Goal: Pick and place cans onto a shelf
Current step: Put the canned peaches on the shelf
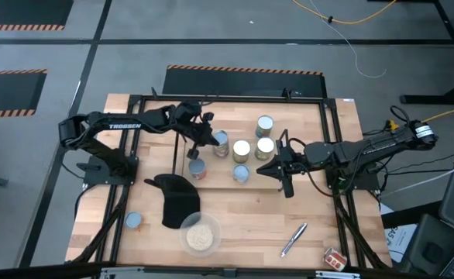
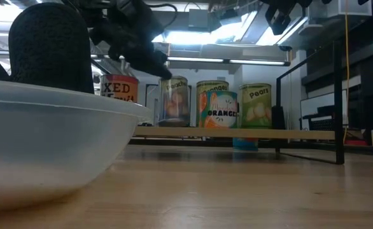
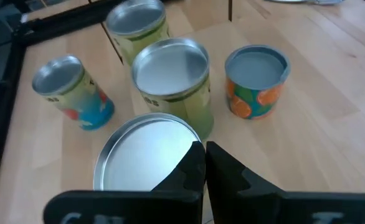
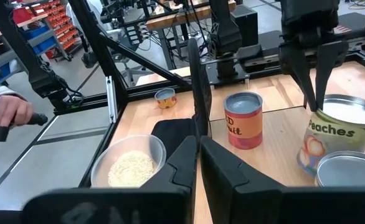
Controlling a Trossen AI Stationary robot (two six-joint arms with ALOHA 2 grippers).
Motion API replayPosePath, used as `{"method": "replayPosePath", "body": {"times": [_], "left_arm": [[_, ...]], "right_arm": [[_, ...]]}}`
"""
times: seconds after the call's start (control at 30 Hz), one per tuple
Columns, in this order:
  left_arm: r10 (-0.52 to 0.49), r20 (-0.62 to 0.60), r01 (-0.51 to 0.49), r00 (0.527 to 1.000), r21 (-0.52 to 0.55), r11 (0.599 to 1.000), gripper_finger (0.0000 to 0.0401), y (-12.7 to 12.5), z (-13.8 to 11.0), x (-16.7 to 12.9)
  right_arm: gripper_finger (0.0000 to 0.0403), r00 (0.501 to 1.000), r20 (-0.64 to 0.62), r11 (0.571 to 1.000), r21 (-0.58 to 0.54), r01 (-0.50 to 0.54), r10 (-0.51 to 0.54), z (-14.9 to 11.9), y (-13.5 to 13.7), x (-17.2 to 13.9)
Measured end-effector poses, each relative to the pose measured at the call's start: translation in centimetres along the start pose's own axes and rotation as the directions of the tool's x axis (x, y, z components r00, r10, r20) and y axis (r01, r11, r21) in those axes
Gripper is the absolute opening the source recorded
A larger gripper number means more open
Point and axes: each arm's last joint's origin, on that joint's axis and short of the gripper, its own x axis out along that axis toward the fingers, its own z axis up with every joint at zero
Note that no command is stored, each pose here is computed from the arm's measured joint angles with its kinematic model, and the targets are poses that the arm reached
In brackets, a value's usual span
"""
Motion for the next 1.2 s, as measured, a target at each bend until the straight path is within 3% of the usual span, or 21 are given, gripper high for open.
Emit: {"method": "replayPosePath", "body": {"times": [0.33, 0.83, 1.2], "left_arm": [[0.001, -0.055, -0.002, 0.998, -0.017, 1.0, 0.0002, -0.3, -0.4, 0.1], [-0.021, -0.058, 0.022, 0.998, 0.012, 1.0, 0.0051, -1.6, 0.3, 0.7], [0.057, -0.062, -0.053, 0.996, 0.057, 0.997, 0.0058, -2.2, 1.1, 1.0]], "right_arm": [[0.0026, 1.0, 0.0, 1.0, 0.0, 0.0, 0.0, 0.0, 0.0, 0.0], [0.0026, 1.0, 0.0, 1.0, 0.002, 0.0, 0.0, 0.0, 0.0, 0.0], [0.0026, 1.0, 0.0, 1.0, 0.003, 0.0, 0.0, 0.0, 0.0, 0.0]]}}
